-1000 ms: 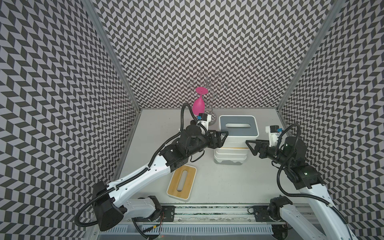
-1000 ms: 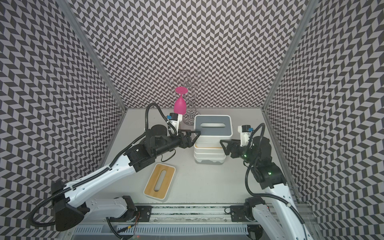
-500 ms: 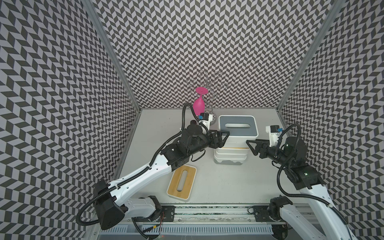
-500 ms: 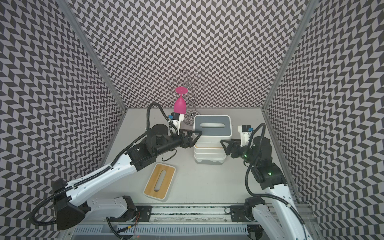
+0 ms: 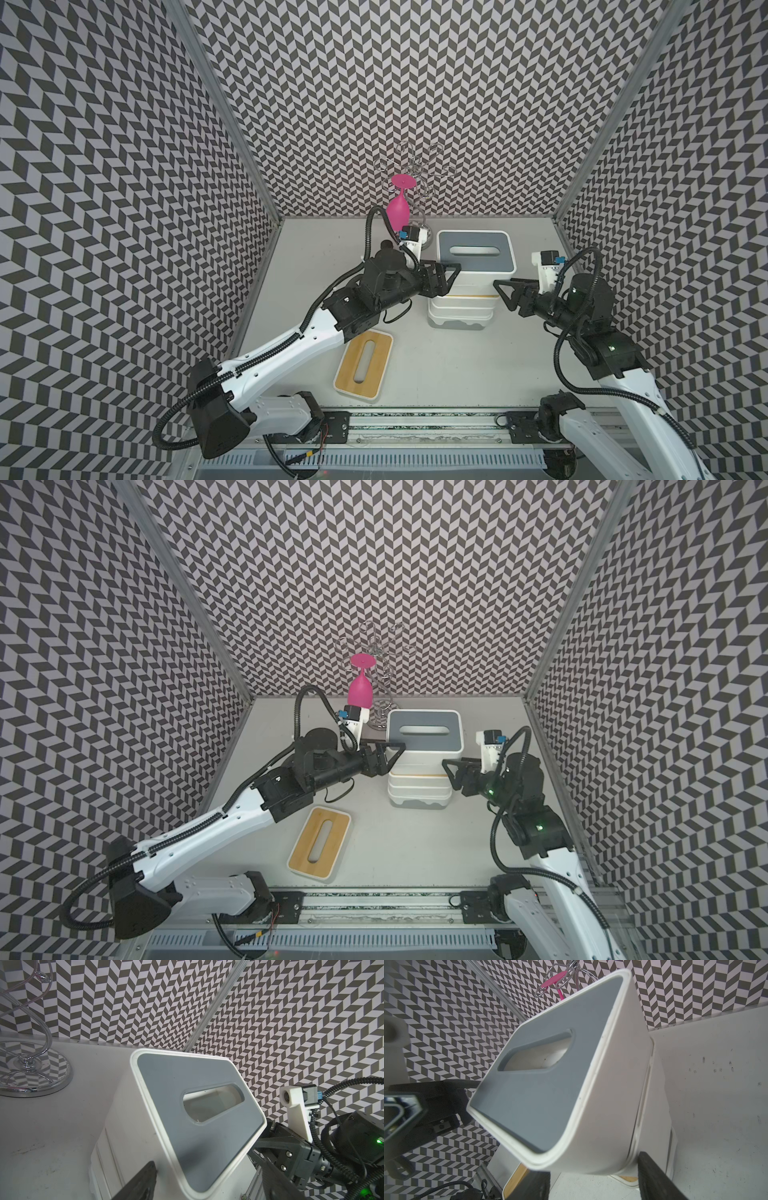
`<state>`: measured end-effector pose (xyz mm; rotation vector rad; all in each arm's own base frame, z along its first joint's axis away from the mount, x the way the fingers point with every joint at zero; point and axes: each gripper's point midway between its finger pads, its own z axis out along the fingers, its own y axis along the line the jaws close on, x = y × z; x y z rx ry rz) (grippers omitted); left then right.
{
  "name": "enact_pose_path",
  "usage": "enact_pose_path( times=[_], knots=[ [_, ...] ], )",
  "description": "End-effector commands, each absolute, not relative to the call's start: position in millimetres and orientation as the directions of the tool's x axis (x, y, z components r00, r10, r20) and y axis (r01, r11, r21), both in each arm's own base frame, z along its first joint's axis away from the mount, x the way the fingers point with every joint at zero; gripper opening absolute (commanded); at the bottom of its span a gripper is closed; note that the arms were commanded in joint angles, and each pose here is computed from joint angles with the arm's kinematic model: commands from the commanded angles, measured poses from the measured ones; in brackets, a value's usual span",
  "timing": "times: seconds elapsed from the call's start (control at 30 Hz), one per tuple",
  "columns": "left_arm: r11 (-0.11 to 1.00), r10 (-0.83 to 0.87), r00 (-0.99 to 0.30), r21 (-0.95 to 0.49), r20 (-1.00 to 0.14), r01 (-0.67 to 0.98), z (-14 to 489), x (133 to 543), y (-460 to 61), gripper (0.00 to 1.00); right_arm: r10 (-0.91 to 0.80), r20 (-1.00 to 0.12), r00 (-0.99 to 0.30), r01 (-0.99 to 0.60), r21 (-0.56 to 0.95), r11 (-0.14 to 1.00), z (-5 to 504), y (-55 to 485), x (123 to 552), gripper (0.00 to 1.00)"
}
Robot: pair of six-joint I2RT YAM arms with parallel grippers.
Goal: Stack the tissue boxes
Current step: Place the tissue box at the tissue box.
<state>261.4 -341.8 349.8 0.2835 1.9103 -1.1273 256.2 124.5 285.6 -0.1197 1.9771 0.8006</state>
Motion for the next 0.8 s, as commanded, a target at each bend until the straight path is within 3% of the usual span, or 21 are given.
enact_pose_path(
  times=[0.0,0.23,0.47,0.77],
  knots=[
    [0.539,-0.245,-0.563,-0.593,-0.789,0.598,370,259,-342,0.81,0.238,-0.841,-0.486,-0.409,0.46,0.788,297,122,259,0.63],
    [0.549,-0.26,-0.546,-0.587,-0.796,0.595,374,255,-331,0.82,0.242,-0.839,-0.487,-0.397,0.46,0.794,298,120,259,0.61],
    [0.59,-0.275,-0.541,-0.584,-0.794,0.557,366,247,-307,0.83,0.256,-0.833,-0.49,-0.371,0.465,0.804,302,115,252,0.78],
    [0.718,-0.217,-0.619,-0.553,-0.754,0.422,302,233,-271,0.82,0.255,-0.801,-0.541,-0.416,0.519,0.747,303,126,228,0.83]
  ],
)
